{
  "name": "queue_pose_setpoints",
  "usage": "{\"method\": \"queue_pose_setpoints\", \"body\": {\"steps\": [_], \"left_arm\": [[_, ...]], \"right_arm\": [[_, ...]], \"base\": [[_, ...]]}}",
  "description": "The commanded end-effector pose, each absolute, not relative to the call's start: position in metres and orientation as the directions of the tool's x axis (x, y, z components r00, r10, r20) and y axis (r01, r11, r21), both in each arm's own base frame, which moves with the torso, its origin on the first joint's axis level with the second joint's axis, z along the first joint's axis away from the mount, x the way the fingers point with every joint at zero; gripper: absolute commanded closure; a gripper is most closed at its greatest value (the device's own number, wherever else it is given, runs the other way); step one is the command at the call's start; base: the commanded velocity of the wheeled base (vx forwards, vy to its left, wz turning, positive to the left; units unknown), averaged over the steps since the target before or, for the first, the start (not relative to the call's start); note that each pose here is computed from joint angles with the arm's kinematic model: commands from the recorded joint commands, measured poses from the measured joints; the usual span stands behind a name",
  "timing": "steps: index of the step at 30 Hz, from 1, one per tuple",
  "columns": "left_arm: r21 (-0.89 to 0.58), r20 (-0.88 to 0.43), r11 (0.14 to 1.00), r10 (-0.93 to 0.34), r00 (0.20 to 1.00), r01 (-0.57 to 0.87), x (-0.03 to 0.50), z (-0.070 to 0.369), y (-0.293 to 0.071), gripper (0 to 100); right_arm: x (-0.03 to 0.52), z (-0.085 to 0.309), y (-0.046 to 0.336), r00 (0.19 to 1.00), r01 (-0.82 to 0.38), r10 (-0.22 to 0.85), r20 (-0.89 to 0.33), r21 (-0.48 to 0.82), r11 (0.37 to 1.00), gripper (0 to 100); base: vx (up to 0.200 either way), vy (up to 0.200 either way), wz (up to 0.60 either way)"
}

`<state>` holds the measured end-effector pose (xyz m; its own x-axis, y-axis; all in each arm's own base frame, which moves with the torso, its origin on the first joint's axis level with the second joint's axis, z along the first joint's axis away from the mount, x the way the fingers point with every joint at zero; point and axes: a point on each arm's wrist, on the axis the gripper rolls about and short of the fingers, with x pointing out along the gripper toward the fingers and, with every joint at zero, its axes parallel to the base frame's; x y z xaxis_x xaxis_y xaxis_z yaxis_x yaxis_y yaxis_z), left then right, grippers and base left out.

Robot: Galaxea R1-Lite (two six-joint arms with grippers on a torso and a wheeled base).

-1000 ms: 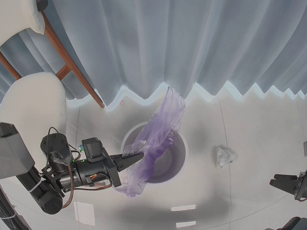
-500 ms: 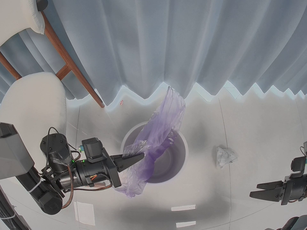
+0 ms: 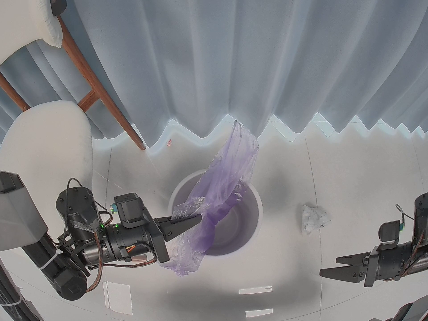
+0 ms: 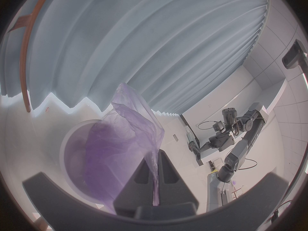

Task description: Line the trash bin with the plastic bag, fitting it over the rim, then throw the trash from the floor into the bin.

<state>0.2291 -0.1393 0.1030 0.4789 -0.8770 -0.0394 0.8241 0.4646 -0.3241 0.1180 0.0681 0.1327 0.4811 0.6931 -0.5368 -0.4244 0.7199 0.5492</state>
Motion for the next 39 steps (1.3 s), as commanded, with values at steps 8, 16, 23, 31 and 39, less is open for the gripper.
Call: {"method": "queue_pose_setpoints", "body": {"steps": [8,16,23,31,39], "left_arm": [[-0.324,-0.039,0.465,-0.876,0.48,0.824,0.229,0.103,-0.139,100],[-0.33,-0.046,0.463,-0.878,0.476,0.823,0.227,0.102,-0.139,100],[-0.336,-0.045,0.459,-0.88,0.473,0.822,0.227,0.102,-0.139,100],[-0.342,-0.062,0.457,-0.883,0.465,0.821,0.224,0.098,-0.138,100],[-0.347,-0.067,0.454,-0.885,0.461,0.821,0.223,0.097,-0.138,100]], "right_arm": [[0.134,0.123,0.089,0.417,-0.441,0.703,-0.576,0.548,0.711,0],[0.151,0.14,0.1,0.464,-0.419,0.734,-0.497,0.606,0.676,0],[0.161,0.135,0.105,0.458,-0.405,0.73,-0.508,0.612,0.679,0],[0.163,0.149,0.125,0.422,-0.333,0.777,-0.467,0.718,0.612,0],[0.175,0.15,0.137,0.43,-0.298,0.769,-0.473,0.73,0.615,0]], "base": [[0.0,0.0,0.0],[0.0,0.0,0.0],[0.0,0.0,0.0],[0.0,0.0,0.0],[0.0,0.0,0.0]]}}
